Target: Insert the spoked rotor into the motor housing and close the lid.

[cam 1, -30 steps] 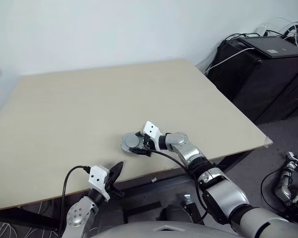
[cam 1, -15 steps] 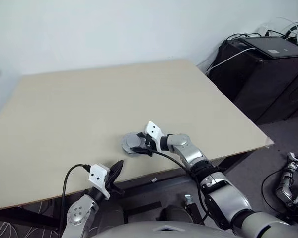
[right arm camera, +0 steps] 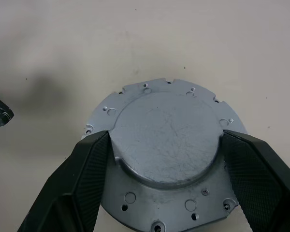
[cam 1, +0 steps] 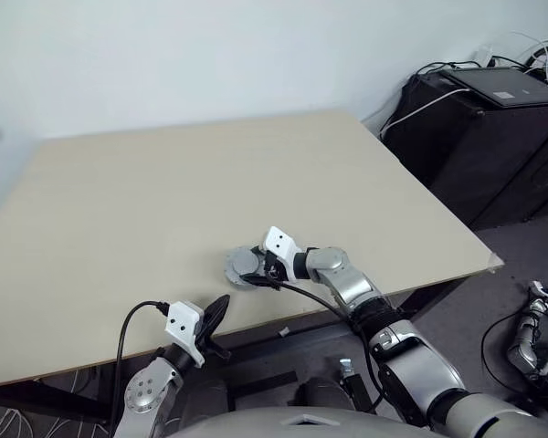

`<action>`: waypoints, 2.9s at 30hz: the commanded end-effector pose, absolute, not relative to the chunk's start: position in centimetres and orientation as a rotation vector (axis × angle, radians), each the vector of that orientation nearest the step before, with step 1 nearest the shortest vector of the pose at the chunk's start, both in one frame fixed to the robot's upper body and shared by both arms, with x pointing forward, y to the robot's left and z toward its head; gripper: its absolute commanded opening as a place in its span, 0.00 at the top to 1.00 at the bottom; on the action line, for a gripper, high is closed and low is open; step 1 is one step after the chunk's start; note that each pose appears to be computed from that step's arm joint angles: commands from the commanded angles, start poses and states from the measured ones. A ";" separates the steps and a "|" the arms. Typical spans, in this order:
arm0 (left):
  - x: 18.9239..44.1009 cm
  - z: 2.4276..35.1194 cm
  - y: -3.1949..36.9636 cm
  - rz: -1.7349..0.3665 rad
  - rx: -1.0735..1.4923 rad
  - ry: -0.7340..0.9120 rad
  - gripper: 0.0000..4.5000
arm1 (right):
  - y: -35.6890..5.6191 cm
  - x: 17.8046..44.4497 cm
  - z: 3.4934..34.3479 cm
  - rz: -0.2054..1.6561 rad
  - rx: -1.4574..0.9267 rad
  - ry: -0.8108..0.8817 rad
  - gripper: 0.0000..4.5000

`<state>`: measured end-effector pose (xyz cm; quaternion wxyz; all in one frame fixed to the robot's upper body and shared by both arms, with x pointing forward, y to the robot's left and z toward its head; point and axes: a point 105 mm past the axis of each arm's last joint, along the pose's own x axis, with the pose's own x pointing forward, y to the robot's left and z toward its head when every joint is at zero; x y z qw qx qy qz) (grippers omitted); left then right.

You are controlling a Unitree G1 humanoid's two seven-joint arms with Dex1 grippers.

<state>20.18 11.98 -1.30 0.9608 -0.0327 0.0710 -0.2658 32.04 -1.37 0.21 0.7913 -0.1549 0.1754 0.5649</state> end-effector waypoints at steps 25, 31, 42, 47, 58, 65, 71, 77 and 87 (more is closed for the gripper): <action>20.7 -0.1 11.8 -0.539 -0.060 0.098 1.00 | -3.5 32.8 -1.9 1.169 -0.493 0.498 0.26; 20.7 -0.2 11.8 -0.539 -0.056 0.103 1.00 | -3.6 32.7 -2.0 1.174 -0.490 0.512 0.26; 20.7 -0.2 11.7 -0.548 -0.056 0.105 1.00 | -3.9 31.9 -2.1 1.228 -0.424 0.570 0.26; 20.8 -0.1 11.6 -0.548 -0.058 0.104 1.00 | -4.0 31.9 -2.2 1.235 -0.437 0.582 0.26; 20.8 -0.2 11.5 -0.541 -0.063 0.104 1.00 | -4.4 31.8 -2.3 1.251 -0.460 0.612 0.26; 20.7 -0.3 11.5 -0.541 -0.065 0.106 1.00 | -4.5 32.1 -2.4 1.224 -0.469 0.608 0.26; 20.7 -0.3 11.4 -0.543 -0.065 0.108 1.00 | -4.2 32.3 -2.2 1.192 -0.427 0.591 0.26; 20.8 0.0 11.3 -0.545 -0.066 0.107 1.00 | -4.2 32.7 -2.1 1.151 -0.377 0.593 0.26; 20.9 0.3 11.2 -0.546 -0.070 0.110 1.00 | -4.4 32.9 -2.4 1.131 -0.407 0.600 0.26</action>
